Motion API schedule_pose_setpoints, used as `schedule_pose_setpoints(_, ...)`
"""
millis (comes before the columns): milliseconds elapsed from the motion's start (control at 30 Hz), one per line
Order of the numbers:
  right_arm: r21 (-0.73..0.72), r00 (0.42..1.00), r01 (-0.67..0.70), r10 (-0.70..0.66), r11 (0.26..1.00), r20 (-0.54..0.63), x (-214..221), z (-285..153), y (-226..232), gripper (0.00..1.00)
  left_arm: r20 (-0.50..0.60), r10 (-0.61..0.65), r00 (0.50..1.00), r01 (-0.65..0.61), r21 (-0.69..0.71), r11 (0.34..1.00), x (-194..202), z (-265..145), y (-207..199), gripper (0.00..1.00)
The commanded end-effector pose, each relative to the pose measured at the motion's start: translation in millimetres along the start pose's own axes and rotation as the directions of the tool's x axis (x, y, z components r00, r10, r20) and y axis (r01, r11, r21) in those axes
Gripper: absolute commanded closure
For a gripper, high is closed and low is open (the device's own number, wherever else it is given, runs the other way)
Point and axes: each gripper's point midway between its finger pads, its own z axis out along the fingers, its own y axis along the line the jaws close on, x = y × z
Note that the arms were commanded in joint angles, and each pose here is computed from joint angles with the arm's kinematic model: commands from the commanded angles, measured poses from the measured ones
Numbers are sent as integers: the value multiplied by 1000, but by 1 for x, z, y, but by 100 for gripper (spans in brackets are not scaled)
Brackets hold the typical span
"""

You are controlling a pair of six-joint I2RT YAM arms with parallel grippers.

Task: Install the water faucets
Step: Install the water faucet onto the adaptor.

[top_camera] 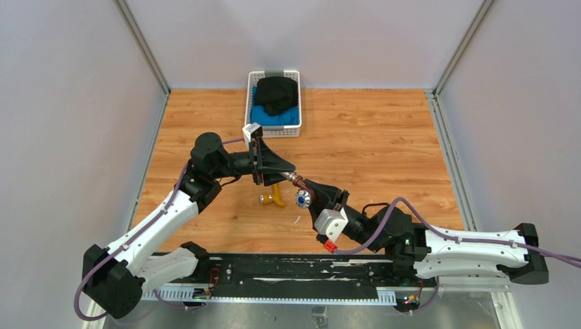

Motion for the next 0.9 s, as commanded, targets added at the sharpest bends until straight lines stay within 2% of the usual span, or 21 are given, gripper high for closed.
schedule_pose_setpoints(0,30,995,-77,78,997,-66,10,1,-1,100,-75,148,986,-142,73,987,23,-5,-19,100)
schedule_pose_setpoints(167,68,972,-210,216,975,-89,12,7,3,100,-45,170,984,-166,76,983,18,-4,-19,100)
schedule_pose_setpoints(367,195,912,-386,404,902,-64,10,13,-4,100,15,205,979,-206,78,975,8,-2,-20,100)
schedule_pose_setpoints(667,222,879,-468,476,855,17,4,11,-6,100,114,286,951,-297,84,951,-4,-1,-26,100)
schedule_pose_setpoints(867,209,903,-428,425,879,63,11,6,5,100,206,331,921,-355,92,930,-13,-5,-38,100)
